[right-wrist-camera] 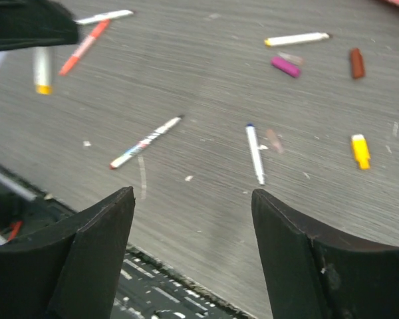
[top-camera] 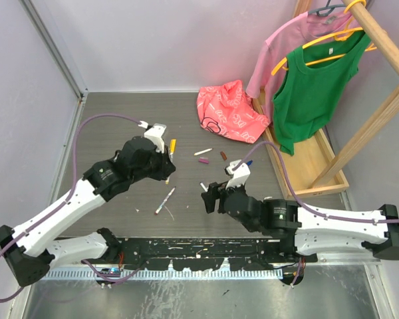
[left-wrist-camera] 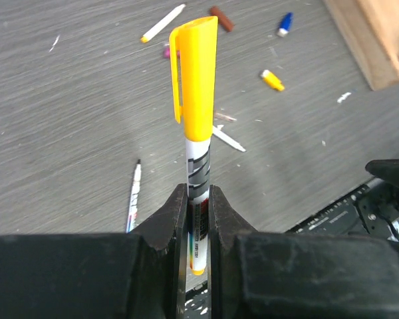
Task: Insert the pens into the pen caps
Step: Place the pen at the center of the board.
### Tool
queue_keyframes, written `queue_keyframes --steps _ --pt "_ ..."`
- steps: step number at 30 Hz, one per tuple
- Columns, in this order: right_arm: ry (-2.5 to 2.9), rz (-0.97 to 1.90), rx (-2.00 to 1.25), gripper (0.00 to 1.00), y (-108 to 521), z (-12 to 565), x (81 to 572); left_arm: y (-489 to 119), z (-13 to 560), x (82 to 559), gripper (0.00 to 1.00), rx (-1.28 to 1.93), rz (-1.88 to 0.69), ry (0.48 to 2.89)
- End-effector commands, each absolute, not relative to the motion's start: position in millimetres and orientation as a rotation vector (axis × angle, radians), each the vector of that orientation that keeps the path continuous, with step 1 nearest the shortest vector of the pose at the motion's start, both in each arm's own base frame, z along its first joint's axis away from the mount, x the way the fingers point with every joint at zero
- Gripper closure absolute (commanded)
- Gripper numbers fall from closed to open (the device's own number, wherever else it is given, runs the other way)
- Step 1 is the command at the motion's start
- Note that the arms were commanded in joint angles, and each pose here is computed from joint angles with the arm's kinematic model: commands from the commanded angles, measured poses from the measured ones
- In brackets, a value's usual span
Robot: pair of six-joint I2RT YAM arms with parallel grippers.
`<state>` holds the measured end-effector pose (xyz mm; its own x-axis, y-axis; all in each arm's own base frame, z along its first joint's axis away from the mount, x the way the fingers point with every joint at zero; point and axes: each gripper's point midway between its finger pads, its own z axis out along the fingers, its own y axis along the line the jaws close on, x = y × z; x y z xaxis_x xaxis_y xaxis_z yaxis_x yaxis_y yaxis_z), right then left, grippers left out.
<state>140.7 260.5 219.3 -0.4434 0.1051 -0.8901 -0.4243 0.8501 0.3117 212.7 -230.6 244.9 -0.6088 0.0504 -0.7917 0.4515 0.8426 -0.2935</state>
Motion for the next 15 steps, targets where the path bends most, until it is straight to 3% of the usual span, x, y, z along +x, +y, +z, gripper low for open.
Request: queue_keyframes --steps 1,15 --pt "2.076 0.610 -0.203 0.23 256.6 188.0 157.4 -229.1 233.9 228.4 1.00 0.322 -0.621 2.221" --pt "2.159 0.655 -0.153 0.01 232.7 145.6 172.5 -194.5 157.1 297.8 1.00 0.206 -0.326 2.434"
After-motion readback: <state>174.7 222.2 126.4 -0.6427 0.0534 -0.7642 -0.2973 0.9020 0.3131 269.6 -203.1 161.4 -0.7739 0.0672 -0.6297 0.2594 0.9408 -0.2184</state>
